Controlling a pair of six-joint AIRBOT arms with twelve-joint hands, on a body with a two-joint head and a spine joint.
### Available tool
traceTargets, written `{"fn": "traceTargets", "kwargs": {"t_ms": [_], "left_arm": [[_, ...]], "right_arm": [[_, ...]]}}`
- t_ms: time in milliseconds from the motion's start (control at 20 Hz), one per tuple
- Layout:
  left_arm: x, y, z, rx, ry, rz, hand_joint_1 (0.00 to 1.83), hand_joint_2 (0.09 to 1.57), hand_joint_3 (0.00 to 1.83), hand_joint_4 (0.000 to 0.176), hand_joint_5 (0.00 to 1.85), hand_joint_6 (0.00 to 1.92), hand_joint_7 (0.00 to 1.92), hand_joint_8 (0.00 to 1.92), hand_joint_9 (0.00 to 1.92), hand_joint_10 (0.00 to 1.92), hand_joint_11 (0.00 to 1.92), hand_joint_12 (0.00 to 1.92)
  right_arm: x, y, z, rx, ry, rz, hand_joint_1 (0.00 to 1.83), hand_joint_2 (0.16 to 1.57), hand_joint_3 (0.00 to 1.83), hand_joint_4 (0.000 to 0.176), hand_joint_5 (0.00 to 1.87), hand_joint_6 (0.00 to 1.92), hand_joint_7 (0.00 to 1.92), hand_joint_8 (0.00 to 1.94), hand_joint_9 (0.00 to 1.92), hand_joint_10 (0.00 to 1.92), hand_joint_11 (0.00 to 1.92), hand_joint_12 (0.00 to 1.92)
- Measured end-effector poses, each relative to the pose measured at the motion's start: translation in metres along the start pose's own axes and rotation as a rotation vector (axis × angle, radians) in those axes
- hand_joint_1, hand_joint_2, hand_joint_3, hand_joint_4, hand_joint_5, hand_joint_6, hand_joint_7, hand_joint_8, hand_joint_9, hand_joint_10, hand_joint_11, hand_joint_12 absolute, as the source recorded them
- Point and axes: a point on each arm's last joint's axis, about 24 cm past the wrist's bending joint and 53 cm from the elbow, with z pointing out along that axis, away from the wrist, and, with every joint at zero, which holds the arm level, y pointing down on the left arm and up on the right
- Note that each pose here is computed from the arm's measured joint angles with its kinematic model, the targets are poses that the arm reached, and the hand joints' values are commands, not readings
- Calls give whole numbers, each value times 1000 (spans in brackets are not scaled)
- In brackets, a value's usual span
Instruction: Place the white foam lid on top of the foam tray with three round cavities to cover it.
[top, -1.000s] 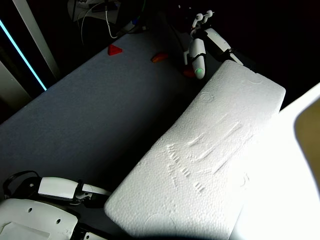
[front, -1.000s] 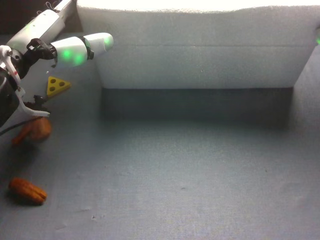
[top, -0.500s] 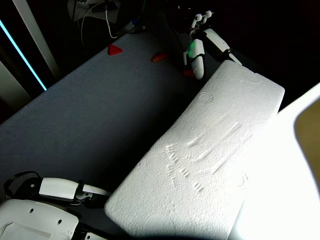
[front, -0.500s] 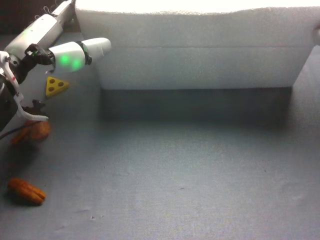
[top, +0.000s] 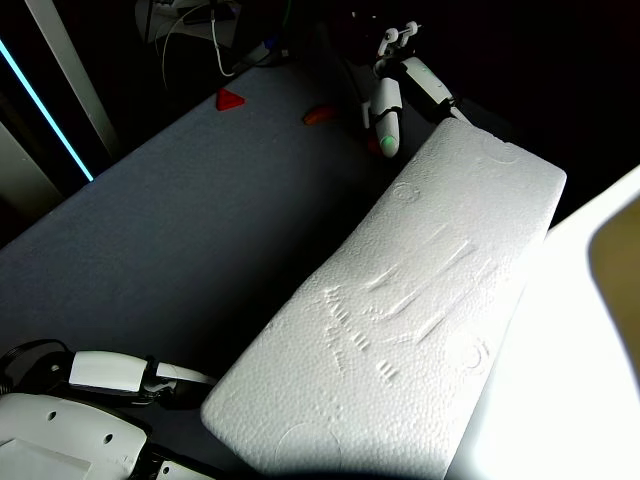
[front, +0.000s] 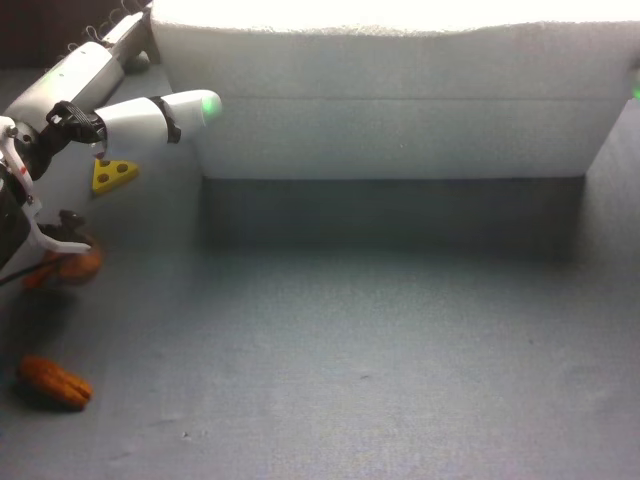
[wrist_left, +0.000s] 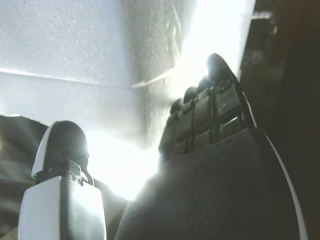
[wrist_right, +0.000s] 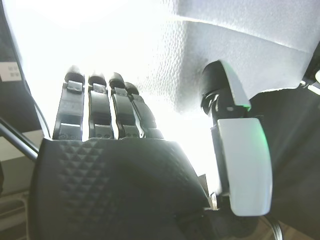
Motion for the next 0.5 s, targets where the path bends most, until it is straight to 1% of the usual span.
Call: {"fn": "traceTargets", "kwargs": {"t_ms": [50,100,150,200,250,300,350,400,450,500], "left_arm": [[-1,0,0,-1,0,4,452,1128,0,37,9,1,0,0,0,0,0,788],[-2,0,-1,0,-3,4,453,1131,1,36,9,1,0,0,0,0,0,808],[-4,0,-1,-1,-5,6,443,1135,1,31,8,0,0,0,0,0,0,708],[-5,0,-2,-1,-7,10,449,1130,0,30,9,0,0,0,0,0,0,765],[-6,0,-2,-2,-10,7,440,1125,0,30,9,0,0,0,0,0,0,858],[-7,2,-3,-4,-12,8,449,1125,0,31,6,0,0,0,0,0,0,878],[-7,3,-4,-7,-13,8,435,1121,0,39,4,0,0,0,0,0,0,886],[-7,4,-4,-9,-14,7,442,1118,0,33,6,0,0,0,0,0,0,933],[-8,5,-5,-9,-18,5,448,1111,0,26,9,0,0,0,0,0,0,875],[-9,5,-5,-11,-20,6,427,1098,0,49,10,0,0,0,0,0,0,759]], "right_arm": [[0,0,0,2,-1,-5,618,1240,1,0,0,0,0,0,0,0,0,159],[-1,0,-2,4,-1,-5,622,1239,1,0,0,0,0,0,0,0,0,159],[-2,0,-2,5,-2,-6,590,1229,0,0,0,0,0,0,0,0,0,451],[-4,0,-3,6,-5,-9,601,1232,0,0,0,0,0,0,0,0,0,612],[-5,-1,-3,7,-7,-13,595,1232,0,0,0,0,0,0,0,0,0,608],[-5,-1,-3,7,-7,-14,601,1232,0,0,0,0,0,0,0,0,0,548],[-5,-1,-3,7,-6,-16,580,1232,1,0,0,0,0,0,0,0,0,532],[-5,-1,-4,9,-8,-17,603,1233,0,0,0,0,0,0,0,0,0,378],[-6,-1,-5,10,-7,-25,600,1233,0,0,0,0,0,0,0,0,0,349],[-6,0,-5,10,-7,-29,597,1240,3,0,0,0,0,0,0,0,0,344]]}}
